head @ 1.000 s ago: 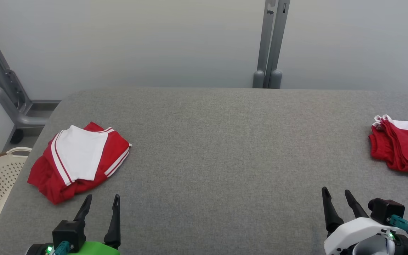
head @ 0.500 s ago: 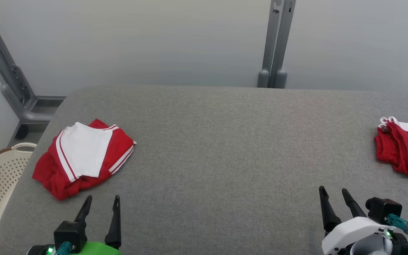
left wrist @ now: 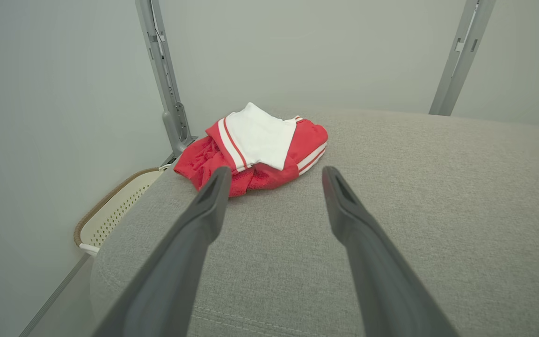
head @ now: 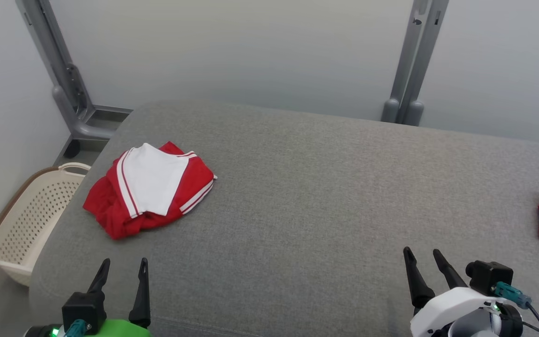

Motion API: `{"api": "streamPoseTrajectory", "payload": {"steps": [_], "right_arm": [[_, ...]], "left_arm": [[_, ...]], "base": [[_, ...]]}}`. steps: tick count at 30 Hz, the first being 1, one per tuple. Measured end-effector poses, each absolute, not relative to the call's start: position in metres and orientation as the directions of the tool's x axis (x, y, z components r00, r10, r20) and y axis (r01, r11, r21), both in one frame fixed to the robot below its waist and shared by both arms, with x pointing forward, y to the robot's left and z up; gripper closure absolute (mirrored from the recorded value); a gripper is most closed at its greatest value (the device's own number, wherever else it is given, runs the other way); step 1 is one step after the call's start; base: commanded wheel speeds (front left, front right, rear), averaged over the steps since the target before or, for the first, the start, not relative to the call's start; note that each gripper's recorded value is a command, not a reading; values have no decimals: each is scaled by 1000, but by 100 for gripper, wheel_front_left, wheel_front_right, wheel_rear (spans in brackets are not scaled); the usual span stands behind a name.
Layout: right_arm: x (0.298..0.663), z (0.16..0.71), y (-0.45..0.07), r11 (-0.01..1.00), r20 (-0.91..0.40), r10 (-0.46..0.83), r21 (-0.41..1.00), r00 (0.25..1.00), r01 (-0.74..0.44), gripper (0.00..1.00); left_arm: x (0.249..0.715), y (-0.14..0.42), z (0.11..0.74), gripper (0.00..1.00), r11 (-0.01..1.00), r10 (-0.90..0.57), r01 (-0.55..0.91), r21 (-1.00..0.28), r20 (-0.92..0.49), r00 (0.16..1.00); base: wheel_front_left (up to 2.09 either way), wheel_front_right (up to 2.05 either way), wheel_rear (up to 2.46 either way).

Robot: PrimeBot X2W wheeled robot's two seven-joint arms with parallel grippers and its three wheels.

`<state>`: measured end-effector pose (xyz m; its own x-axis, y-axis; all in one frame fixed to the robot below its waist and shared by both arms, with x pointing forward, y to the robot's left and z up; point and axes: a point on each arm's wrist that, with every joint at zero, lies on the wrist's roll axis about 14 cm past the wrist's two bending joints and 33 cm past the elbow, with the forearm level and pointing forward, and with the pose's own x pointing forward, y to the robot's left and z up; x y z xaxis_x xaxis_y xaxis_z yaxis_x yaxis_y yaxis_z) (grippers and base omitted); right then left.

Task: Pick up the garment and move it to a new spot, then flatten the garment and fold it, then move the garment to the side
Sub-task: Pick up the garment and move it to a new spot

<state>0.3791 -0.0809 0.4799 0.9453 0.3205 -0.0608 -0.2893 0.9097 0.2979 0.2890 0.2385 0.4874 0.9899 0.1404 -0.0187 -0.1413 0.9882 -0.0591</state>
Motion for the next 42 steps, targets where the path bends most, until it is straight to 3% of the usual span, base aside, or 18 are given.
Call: {"api": "streamPoseTrajectory", "payload": {"steps": [13,26,33,42], "right_arm": [[384,490,1,816,-31,524,304,851,-491,0],[383,485,21,794,-44,568,295,822,-532,0],[384,486,22,784,-48,576,314,816,-535,0],[408,509,20,787,-25,582,271,813,-555,0]], "left_arm": [[245,285,486,0,946,316,-317,-65,-23,949],[224,299,477,0,916,382,-388,-99,-76,921],[270,291,476,0,953,268,-289,-94,-191,944],[354,289,472,0,976,164,-209,-65,-413,896]], "base": [[0,0,0],[0,0,0],[0,0,0],[0,0,0]]}}
